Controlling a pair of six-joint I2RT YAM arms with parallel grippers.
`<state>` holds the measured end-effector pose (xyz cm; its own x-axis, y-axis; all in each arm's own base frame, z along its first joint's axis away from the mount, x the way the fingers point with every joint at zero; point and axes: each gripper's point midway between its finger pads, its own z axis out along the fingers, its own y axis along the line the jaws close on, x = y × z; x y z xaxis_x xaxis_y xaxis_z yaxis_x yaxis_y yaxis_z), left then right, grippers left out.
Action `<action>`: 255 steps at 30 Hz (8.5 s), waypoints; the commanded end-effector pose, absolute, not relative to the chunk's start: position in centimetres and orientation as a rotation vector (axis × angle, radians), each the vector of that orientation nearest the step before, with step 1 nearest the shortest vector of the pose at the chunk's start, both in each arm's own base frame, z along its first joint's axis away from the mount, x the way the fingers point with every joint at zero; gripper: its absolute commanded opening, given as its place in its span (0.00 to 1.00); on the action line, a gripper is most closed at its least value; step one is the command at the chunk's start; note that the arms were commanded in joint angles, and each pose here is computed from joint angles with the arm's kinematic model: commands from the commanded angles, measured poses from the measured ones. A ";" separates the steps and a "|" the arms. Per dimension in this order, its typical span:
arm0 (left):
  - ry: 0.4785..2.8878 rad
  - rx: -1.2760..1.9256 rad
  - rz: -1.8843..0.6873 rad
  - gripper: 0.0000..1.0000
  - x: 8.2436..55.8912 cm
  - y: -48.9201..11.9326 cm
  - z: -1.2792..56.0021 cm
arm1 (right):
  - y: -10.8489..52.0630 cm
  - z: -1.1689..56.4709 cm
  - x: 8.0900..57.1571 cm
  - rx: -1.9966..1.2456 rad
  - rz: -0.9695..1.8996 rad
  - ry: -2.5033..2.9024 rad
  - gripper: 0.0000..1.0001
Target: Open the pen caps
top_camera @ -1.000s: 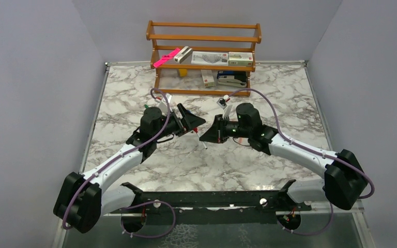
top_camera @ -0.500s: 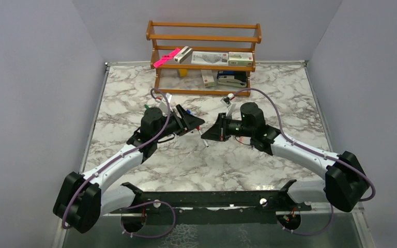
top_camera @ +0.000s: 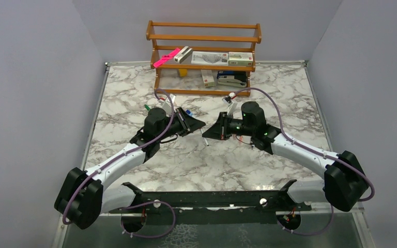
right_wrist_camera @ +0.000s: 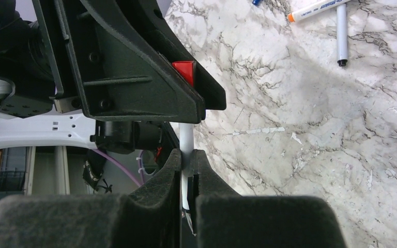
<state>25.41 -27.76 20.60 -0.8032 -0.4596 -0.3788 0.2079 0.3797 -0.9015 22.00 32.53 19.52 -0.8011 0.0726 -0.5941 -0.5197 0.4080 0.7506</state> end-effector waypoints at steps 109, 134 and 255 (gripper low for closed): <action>2.125 -0.315 -0.729 0.00 31.9 -13.8 18.5 | 12.1 2.8 34.1 0.106 -0.017 2.513 0.10; 2.270 -0.402 -0.372 0.03 33.5 -9.1 12.2 | 14.2 9.3 32.8 0.036 0.218 2.422 0.38; 2.269 -0.258 -0.599 0.96 32.8 -11.4 16.4 | 41.4 1.8 38.2 -0.282 0.484 2.614 0.44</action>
